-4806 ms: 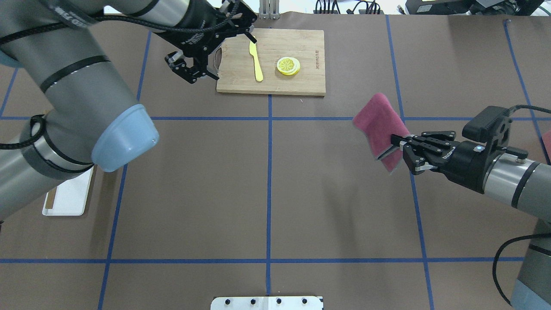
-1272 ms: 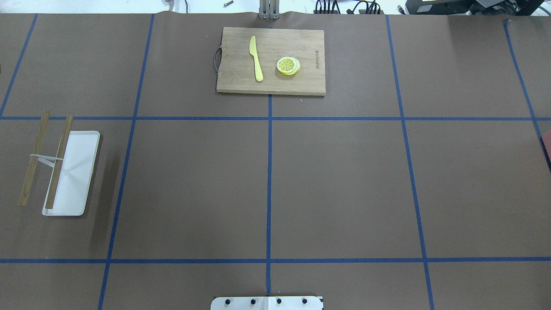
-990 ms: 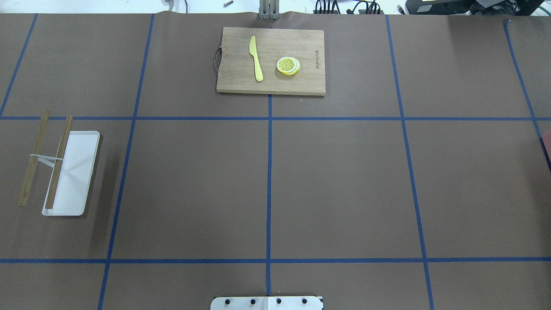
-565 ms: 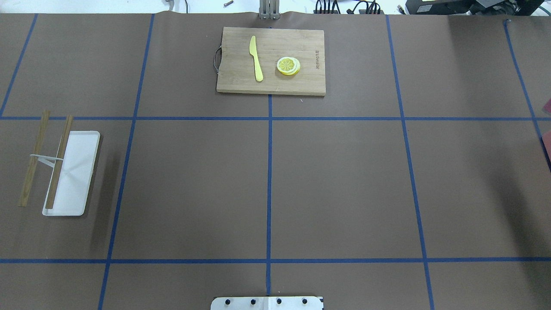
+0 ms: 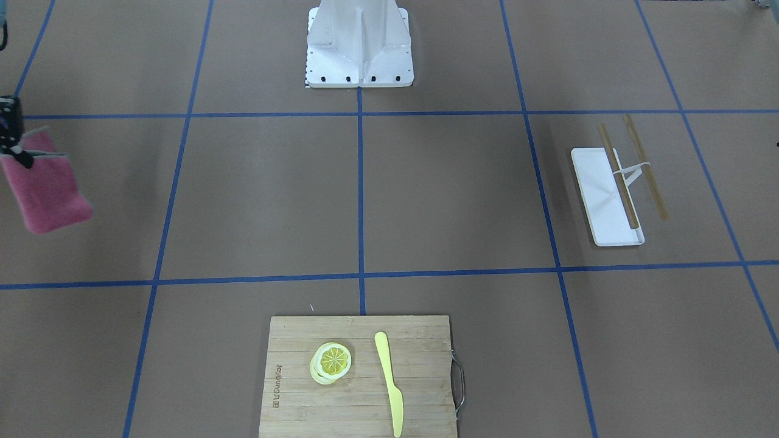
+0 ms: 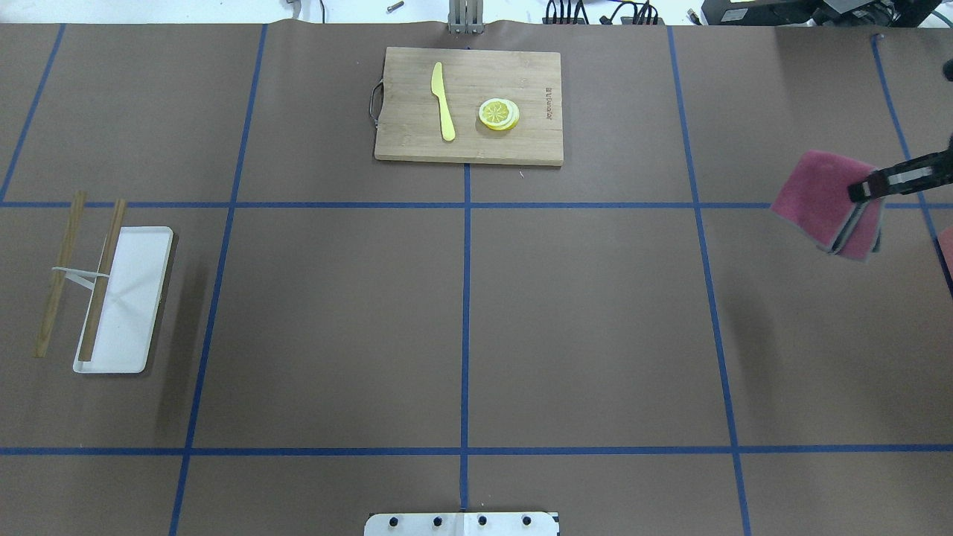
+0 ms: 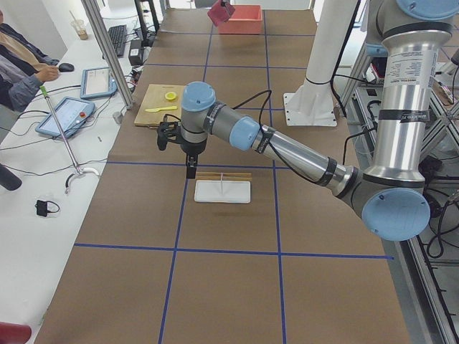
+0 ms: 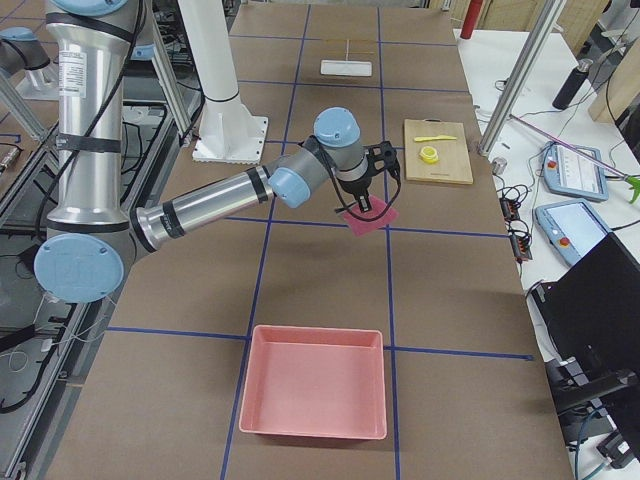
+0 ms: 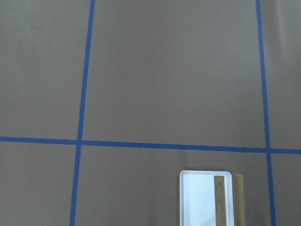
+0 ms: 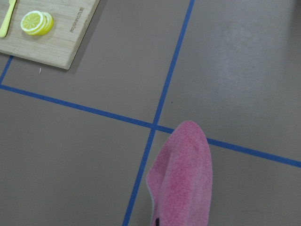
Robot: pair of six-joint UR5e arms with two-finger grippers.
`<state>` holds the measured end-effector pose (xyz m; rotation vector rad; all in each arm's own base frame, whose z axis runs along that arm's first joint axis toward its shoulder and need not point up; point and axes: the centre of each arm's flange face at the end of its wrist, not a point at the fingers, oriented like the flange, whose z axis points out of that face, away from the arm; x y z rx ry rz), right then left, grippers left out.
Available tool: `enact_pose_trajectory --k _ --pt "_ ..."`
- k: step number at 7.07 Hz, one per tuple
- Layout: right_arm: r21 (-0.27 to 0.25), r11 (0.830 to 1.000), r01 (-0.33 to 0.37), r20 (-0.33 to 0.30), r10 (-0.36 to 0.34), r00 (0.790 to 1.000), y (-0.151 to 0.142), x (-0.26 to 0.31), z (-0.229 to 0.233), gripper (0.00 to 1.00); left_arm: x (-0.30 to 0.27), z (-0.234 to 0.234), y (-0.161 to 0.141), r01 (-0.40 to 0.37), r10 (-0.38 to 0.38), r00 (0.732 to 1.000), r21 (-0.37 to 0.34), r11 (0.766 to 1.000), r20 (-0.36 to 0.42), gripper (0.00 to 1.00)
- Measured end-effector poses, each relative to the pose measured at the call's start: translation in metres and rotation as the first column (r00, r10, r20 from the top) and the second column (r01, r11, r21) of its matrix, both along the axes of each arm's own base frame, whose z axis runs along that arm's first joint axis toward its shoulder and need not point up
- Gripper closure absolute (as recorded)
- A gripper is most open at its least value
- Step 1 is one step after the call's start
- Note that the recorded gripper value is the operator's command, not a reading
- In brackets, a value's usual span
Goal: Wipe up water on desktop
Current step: 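Rub the pink cloth back and forth on the table with the right gripper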
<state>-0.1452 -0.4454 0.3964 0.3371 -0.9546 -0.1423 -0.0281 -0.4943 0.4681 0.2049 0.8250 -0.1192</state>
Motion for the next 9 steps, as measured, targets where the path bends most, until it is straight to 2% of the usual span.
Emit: enact_pose_trajectory --k 3,6,7,9 --pt "-0.085 0.994 0.069 -0.079 -0.075 0.994 0.041 -0.125 -0.005 1.00 -0.011 0.006 0.003 0.008 -0.008 1.000 0.003 1.000 0.005 0.03" --pt "-0.149 0.983 0.107 -0.193 -0.135 0.972 0.065 -0.227 -0.056 1.00 -0.012 0.002 0.001 0.011 -0.011 1.000 0.009 1.000 0.004 0.03" --pt "-0.161 0.981 0.108 -0.201 -0.139 0.970 0.079 -0.255 -0.075 1.00 -0.013 0.002 0.001 0.012 -0.012 1.000 0.010 1.000 0.004 0.03" --pt "-0.184 0.980 0.083 -0.166 -0.114 0.980 0.102 -0.308 -0.119 1.00 -0.014 0.001 0.003 0.014 -0.014 1.000 0.012 1.000 0.003 0.03"
